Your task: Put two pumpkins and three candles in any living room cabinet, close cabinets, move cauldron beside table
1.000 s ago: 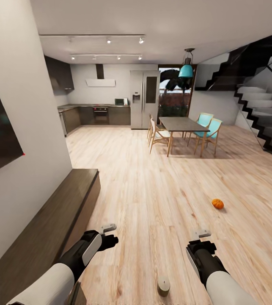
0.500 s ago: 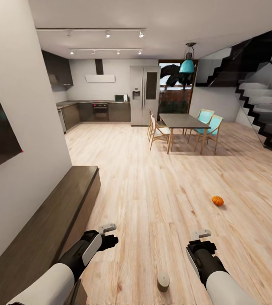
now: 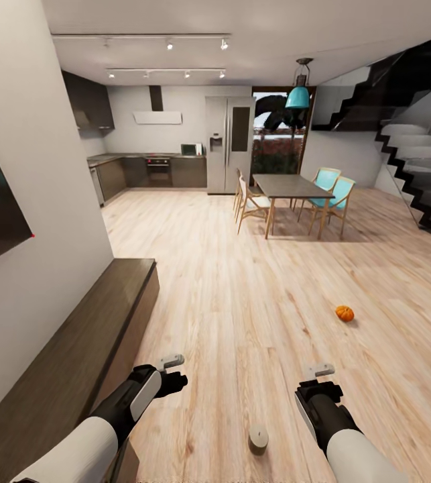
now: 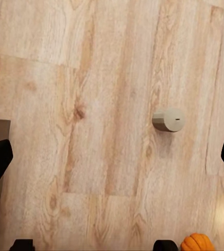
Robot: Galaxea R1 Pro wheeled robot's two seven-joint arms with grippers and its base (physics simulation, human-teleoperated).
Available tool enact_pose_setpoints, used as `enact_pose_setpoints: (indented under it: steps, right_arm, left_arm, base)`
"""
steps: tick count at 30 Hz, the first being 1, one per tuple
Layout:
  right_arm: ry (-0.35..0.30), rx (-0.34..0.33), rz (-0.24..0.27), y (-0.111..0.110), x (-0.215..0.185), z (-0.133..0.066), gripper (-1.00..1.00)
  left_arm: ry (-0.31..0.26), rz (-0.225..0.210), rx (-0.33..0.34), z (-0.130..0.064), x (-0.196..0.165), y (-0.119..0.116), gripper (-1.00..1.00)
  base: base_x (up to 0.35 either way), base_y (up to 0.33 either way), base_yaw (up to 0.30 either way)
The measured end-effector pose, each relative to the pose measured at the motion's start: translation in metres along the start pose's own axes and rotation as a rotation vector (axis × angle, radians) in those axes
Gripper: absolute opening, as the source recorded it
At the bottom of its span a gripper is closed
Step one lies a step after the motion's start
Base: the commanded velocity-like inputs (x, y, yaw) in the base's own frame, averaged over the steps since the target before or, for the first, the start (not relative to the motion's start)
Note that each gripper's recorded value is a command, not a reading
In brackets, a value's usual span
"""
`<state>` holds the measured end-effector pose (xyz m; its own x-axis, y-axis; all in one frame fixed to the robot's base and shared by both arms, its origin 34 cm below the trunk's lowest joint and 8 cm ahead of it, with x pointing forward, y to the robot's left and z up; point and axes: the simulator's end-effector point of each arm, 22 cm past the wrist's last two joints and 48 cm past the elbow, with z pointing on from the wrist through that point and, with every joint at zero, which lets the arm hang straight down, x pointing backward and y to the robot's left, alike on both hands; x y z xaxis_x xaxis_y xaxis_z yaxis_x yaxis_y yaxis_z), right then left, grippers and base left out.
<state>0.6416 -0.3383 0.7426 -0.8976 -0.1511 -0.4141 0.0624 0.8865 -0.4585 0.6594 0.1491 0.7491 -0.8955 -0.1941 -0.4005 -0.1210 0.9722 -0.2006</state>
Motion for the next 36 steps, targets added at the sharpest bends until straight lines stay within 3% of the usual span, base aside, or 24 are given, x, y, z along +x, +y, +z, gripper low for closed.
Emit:
enact_pose_setpoints:
  steps: [36]
  right_arm:
    - [0.051,-0.009,-0.025,0.013,0.023,0.017,1.0]
  left_arm:
    - [0.057,-0.008,-0.011,0.022,0.023,0.008,1.0]
  base:
    - [0.0,0.0,0.0]
